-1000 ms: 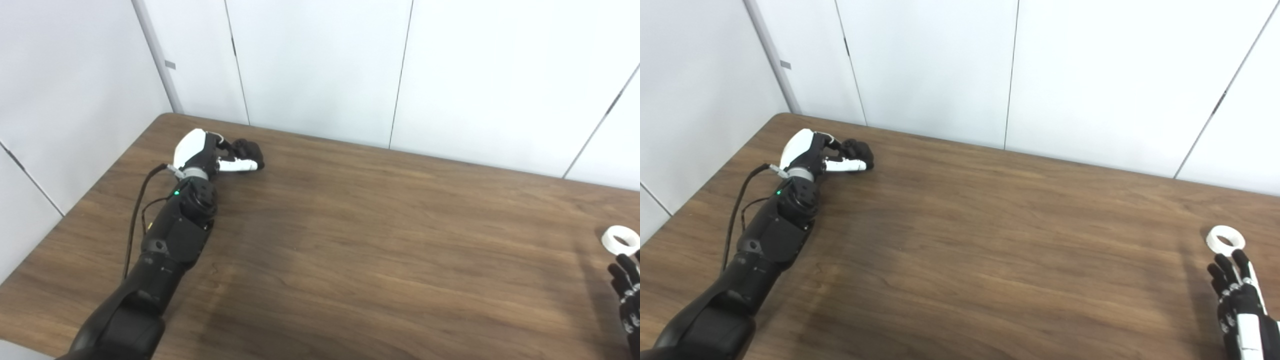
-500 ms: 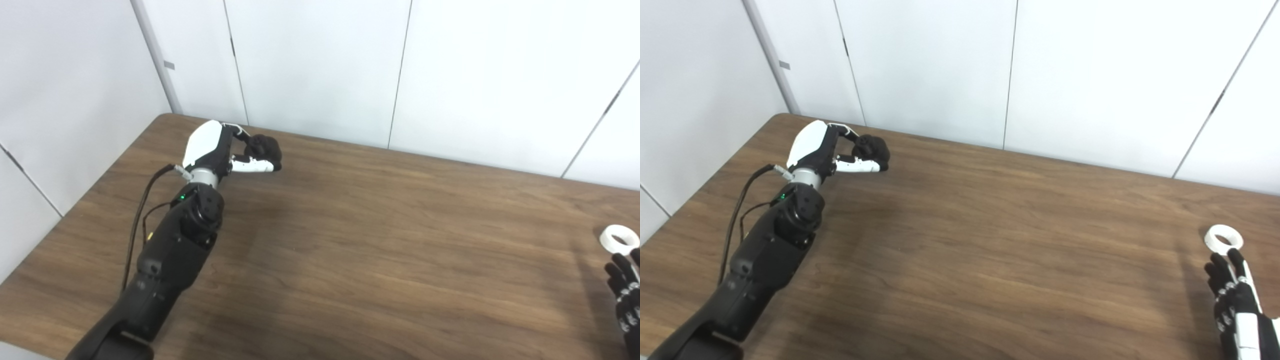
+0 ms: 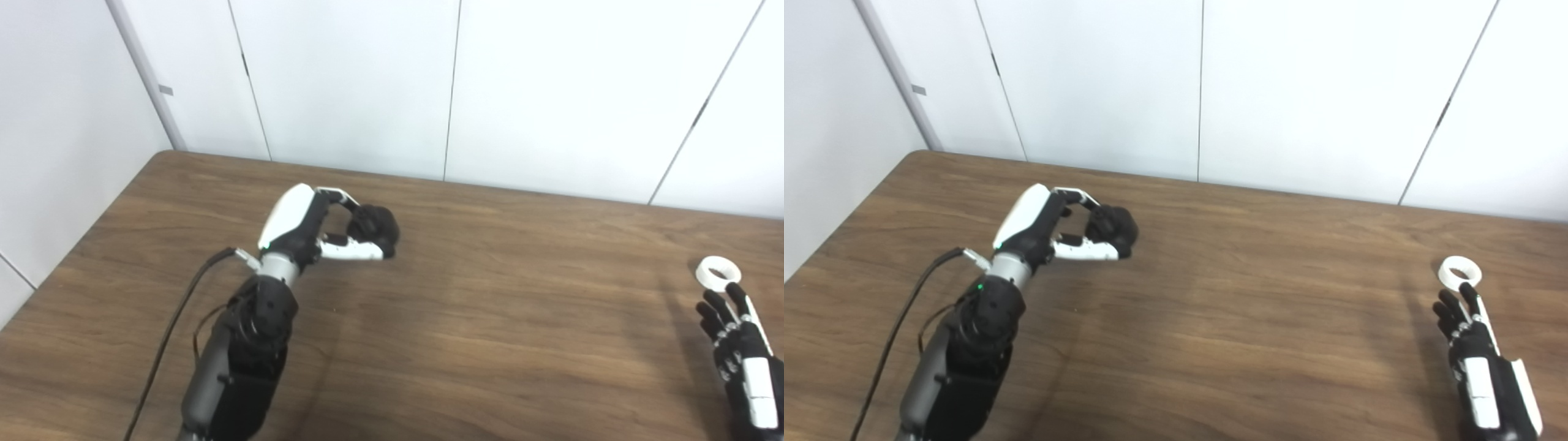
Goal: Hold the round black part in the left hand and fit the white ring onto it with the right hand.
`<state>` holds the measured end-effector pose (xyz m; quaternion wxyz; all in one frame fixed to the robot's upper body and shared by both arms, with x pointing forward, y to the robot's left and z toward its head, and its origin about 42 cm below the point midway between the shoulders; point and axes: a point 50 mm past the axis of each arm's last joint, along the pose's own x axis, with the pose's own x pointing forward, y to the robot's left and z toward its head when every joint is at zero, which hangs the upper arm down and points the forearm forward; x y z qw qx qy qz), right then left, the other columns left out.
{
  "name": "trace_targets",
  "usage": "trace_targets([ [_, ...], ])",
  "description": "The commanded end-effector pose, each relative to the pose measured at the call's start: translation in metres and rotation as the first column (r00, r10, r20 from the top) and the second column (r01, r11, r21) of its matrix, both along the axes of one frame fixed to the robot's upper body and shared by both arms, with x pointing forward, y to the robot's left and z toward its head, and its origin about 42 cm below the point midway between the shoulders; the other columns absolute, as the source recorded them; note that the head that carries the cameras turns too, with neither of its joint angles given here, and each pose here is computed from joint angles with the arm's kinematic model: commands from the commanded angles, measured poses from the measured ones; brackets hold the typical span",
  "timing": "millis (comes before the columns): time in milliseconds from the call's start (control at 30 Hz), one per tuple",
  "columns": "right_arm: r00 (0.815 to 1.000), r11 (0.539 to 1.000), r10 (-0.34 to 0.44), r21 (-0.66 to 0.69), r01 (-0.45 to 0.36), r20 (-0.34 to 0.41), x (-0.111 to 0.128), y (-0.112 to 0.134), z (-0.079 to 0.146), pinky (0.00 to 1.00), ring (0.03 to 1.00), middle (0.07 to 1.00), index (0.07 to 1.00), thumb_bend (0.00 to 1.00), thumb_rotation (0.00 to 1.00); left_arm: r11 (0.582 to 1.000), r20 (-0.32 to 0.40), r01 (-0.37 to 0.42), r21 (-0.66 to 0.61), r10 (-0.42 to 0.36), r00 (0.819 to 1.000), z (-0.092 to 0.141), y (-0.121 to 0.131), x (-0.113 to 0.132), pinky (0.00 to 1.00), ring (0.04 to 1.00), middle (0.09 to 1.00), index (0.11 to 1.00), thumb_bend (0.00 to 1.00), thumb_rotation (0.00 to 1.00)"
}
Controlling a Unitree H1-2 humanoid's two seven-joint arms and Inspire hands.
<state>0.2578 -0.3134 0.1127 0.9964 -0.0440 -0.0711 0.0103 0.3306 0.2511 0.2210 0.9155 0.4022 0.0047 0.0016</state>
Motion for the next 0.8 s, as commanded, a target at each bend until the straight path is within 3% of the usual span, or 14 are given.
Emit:
trace_targets([
  [0, 0.992, 0.997, -0.006, 0.074, 0.016, -0.128, -0.022, 0.026, -0.036, 0.97, 0.938, 0.946, 0.999, 0.65, 0.92, 0.999, 0.041, 0.040, 0.022, -0.041, 0.998, 0.013, -0.011, -0.008, 0.83, 0.878, 0.763, 0.485, 0.52, 0.05],
  [100, 0.992, 0.998, -0.009, 0.068, 0.018, -0.128, -0.021, 0.032, -0.034, 0.96, 0.931, 0.943, 0.999, 0.64, 0.93, 0.995, 0.027, 0.089, 0.042, -0.090, 0.996, 0.010, -0.025, -0.019, 0.84, 0.870, 0.760, 0.485, 0.52, 0.05],
  [267, 0.990, 0.998, -0.012, 0.054, 0.020, -0.137, -0.018, 0.041, -0.030, 0.97, 0.926, 0.940, 0.998, 0.63, 0.95, 0.984, 0.046, 0.173, 0.051, -0.176, 0.983, 0.003, -0.047, -0.034, 0.99, 0.866, 0.749, 0.484, 0.52, 0.05],
  [467, 0.991, 0.998, 0.002, 0.055, 0.005, -0.136, -0.015, 0.051, -0.027, 0.99, 0.929, 0.944, 1.000, 0.58, 0.97, 0.958, 0.054, 0.264, 0.110, -0.271, 0.961, -0.014, -0.071, -0.045, 1.00, 0.857, 0.743, 0.484, 0.52, 0.05],
  [767, 0.990, 0.998, -0.003, 0.064, 0.012, -0.144, -0.015, 0.059, -0.020, 1.00, 0.928, 0.948, 1.000, 0.58, 0.97, 0.929, 0.058, 0.339, 0.151, -0.350, 0.935, -0.041, -0.102, -0.067, 1.00, 0.857, 0.747, 0.484, 0.52, 0.05],
])
